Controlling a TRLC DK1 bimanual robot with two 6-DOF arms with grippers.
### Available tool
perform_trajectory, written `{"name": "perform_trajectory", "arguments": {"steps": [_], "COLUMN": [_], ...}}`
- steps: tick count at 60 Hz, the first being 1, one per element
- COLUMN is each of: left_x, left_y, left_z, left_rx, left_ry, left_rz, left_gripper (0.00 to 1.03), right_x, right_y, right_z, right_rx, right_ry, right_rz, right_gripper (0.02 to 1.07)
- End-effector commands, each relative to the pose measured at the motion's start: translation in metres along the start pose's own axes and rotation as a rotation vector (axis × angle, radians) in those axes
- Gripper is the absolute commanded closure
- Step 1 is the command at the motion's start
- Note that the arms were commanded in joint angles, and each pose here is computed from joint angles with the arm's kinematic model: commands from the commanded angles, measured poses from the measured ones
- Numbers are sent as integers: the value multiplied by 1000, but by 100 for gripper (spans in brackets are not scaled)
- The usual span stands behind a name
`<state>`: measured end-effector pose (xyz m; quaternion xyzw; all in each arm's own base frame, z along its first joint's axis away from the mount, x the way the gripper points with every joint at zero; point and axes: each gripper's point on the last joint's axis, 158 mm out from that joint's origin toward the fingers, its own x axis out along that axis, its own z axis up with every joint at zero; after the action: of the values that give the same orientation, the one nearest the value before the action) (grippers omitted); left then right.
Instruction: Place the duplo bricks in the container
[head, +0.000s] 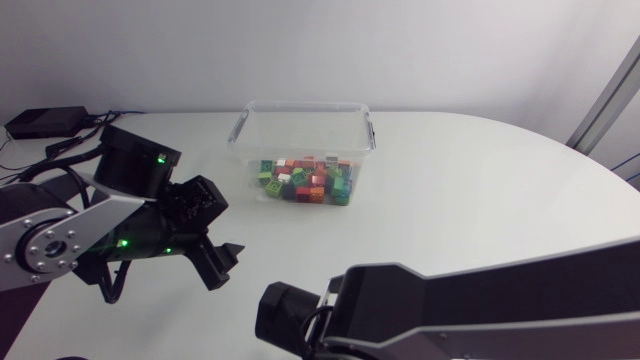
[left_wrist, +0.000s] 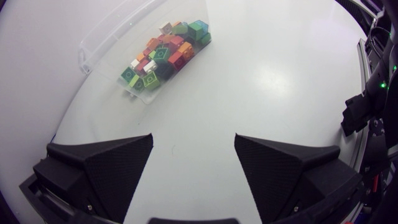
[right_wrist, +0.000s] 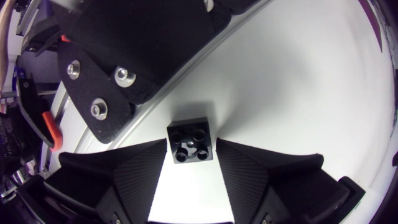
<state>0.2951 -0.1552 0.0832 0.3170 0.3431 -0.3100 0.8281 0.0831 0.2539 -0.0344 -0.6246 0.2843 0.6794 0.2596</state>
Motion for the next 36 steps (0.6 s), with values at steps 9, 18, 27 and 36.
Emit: {"name": "perform_trajectory", "arguments": {"steps": [9, 18, 27, 36], "left_x": [-1, -2, -4, -5], "left_y": [-4, -2, 3, 8], "left_z": [-9, -7, 1, 10], "left_rx": [18, 18, 2, -27], "left_ry": [14, 10, -7, -19], "left_rz": [-11, -8, 3, 9], "left_gripper": [12, 12, 12, 12], "right_x": [16, 8, -15, -39], "right_y": [4, -1, -15, -38], "right_z": [-1, -7, -26, -51], "right_rx": [16, 78, 167, 289], "right_ry": [34, 16, -13, -45], "right_rz": [-22, -70, -130, -184], "right_gripper": [70, 72, 74, 74]}}
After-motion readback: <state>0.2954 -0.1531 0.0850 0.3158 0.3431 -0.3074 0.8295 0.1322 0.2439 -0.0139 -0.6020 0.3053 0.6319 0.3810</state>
